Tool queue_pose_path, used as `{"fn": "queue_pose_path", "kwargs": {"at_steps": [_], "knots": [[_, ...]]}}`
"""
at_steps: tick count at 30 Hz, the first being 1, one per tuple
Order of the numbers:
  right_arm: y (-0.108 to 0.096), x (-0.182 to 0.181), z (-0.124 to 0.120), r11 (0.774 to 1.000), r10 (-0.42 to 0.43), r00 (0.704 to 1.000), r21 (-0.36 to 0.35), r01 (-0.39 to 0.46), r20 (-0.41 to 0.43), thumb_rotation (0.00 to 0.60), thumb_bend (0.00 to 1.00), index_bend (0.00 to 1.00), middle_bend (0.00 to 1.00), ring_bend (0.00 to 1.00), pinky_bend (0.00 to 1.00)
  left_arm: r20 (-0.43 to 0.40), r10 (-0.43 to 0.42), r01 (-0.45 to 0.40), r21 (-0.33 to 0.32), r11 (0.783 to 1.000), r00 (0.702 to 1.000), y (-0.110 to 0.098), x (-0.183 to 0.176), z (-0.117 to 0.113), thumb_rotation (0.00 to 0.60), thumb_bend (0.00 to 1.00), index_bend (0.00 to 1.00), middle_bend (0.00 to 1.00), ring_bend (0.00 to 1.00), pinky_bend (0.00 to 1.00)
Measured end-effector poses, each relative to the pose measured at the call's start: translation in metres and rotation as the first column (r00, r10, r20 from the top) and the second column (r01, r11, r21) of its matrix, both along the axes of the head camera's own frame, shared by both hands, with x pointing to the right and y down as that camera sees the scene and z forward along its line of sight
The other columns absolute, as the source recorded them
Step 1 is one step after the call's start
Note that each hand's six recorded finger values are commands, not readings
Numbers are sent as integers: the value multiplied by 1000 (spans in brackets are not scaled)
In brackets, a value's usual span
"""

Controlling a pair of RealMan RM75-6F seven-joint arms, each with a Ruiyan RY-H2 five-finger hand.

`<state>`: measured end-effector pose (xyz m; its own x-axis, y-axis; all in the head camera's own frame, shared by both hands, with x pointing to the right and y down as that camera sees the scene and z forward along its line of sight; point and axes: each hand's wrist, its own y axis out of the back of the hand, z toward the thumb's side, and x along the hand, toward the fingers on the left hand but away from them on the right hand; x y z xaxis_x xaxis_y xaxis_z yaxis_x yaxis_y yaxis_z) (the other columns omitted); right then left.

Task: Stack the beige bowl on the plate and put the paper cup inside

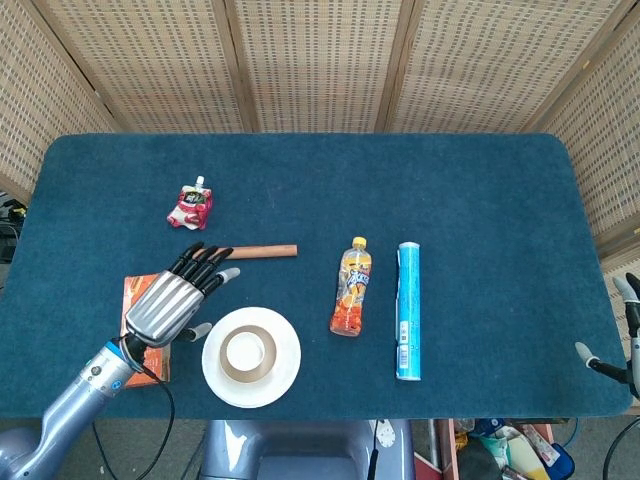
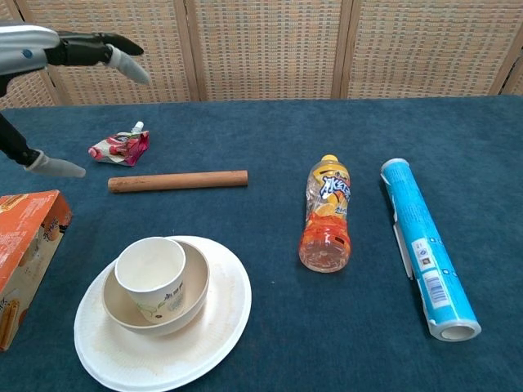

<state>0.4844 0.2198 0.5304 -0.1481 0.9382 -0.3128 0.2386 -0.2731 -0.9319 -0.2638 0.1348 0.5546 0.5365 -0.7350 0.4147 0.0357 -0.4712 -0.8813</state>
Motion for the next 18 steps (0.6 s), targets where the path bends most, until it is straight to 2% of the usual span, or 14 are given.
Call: {"fn": "queue_pose_path", "kwargs": {"at_steps": [3,7,13,18], "knots": [[0,-2,3,1000,-12,1000,-6,11,-2,600,180,0,0,0,0,12,-55,55,44,998,998,-1,-17,1,600,153,33,0,0,0],[-1,-6,5,1000,-27,1000,-12,27,-9,600,180,0,0,0,0,25,-142,140,84,987,989,9,-42,8,600,149,14,0,0,0],[-1,-17,13,997,-72,997,-31,71,-24,600,180,0,0,0,0,13,-288,284,127,950,957,31,-78,11,600,143,5,0,0,0],[0,-29,22,992,-114,993,-53,112,-36,600,179,0,0,0,0,45,-382,373,145,917,923,60,-109,22,600,144,0,0,0,0]]}}
